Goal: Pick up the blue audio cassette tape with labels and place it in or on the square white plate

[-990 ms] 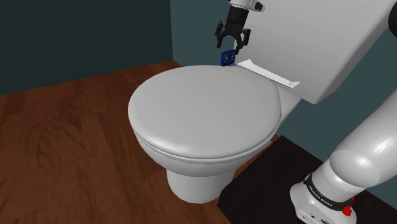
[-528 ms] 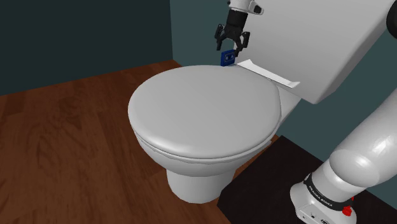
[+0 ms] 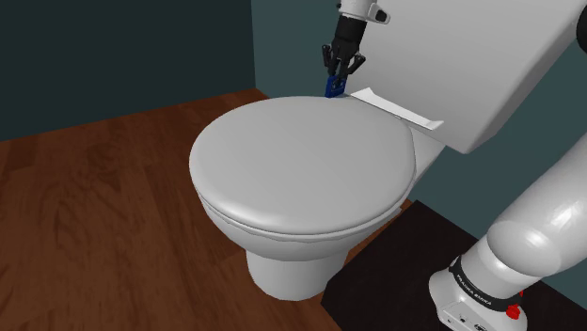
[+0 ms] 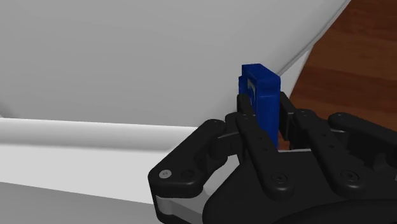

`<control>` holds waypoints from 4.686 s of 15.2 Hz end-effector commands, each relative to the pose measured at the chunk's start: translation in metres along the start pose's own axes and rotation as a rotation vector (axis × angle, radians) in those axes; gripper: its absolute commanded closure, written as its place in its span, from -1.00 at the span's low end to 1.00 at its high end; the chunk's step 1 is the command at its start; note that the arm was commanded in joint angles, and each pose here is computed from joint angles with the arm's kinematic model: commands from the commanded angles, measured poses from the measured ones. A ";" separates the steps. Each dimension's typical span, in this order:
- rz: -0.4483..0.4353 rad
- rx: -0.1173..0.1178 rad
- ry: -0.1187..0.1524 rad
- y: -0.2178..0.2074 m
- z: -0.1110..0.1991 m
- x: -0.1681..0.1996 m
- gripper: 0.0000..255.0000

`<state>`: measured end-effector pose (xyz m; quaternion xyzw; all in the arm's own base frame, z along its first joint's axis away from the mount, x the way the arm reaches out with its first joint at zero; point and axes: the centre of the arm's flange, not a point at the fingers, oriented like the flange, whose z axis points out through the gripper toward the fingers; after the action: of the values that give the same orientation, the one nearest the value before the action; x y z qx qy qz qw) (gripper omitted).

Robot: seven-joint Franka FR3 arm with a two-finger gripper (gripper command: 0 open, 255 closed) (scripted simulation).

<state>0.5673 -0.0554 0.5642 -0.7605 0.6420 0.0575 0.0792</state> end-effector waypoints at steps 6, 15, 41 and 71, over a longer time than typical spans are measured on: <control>0.049 -0.051 -0.017 0.000 -0.002 0.025 1.00; 0.049 -0.051 -0.017 -0.003 -0.049 0.016 1.00; -0.108 0.017 0.107 0.013 -0.027 -0.121 -1.00; -1.507 -0.217 -0.113 -0.094 0.060 -0.128 -1.00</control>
<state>0.6399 0.0952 0.5389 -0.9924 -0.0642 0.0896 0.0546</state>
